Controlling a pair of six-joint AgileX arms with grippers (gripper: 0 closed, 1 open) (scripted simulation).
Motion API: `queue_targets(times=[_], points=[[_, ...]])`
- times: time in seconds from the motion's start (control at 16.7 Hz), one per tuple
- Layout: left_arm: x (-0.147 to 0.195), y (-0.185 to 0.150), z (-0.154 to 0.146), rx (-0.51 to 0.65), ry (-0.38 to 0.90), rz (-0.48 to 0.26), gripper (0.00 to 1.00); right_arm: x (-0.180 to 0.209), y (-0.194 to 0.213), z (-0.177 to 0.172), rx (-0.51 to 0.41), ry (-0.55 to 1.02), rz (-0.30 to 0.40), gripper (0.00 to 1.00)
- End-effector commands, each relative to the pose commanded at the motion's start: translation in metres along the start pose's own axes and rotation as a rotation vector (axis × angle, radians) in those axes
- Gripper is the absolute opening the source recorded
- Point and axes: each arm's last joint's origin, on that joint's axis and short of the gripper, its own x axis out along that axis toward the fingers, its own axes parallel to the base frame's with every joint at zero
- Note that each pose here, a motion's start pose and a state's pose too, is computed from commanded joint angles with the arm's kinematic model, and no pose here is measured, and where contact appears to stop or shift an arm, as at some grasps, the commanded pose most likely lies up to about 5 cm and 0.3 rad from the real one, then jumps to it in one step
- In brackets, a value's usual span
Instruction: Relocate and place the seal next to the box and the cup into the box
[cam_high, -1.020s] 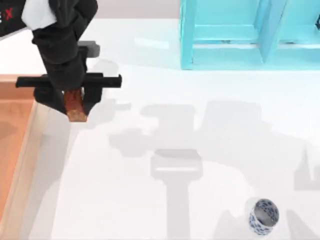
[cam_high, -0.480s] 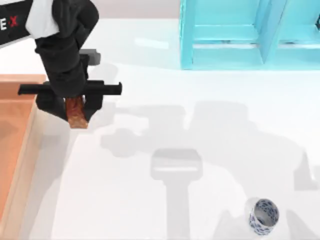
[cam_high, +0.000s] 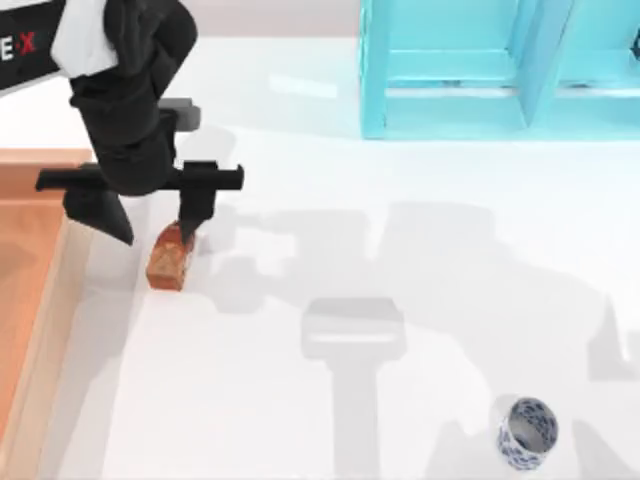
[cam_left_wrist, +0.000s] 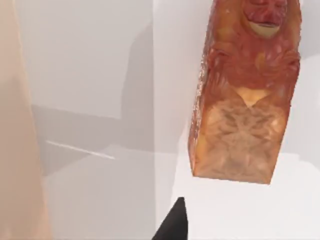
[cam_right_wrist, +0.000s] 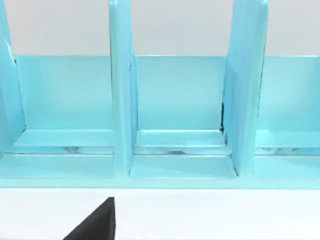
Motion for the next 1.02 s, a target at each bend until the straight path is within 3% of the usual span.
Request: queue_targets(times=[0.12, 0.18, 0.72, 1.02], points=[[0.000, 0.000, 0.000, 0.000, 0.000, 0.000, 0.98, 0.000, 0.000, 0.000, 0.000, 0.000, 0.000, 1.00], [0.000, 0.000, 0.000, 0.000, 0.000, 0.000, 1.00, 0.000, 0.000, 0.000, 0.000, 0.000, 0.000, 1.00], [-0.001, -0.001, 0.000, 0.004, 0.001, 0.000, 1.00, 0.000, 0.000, 0.000, 0.000, 0.000, 0.000, 1.00], [-0.035, -0.004, 0.005, 0.005, 0.007, 0.002, 1.00, 0.000, 0.000, 0.000, 0.000, 0.000, 0.000, 1.00]])
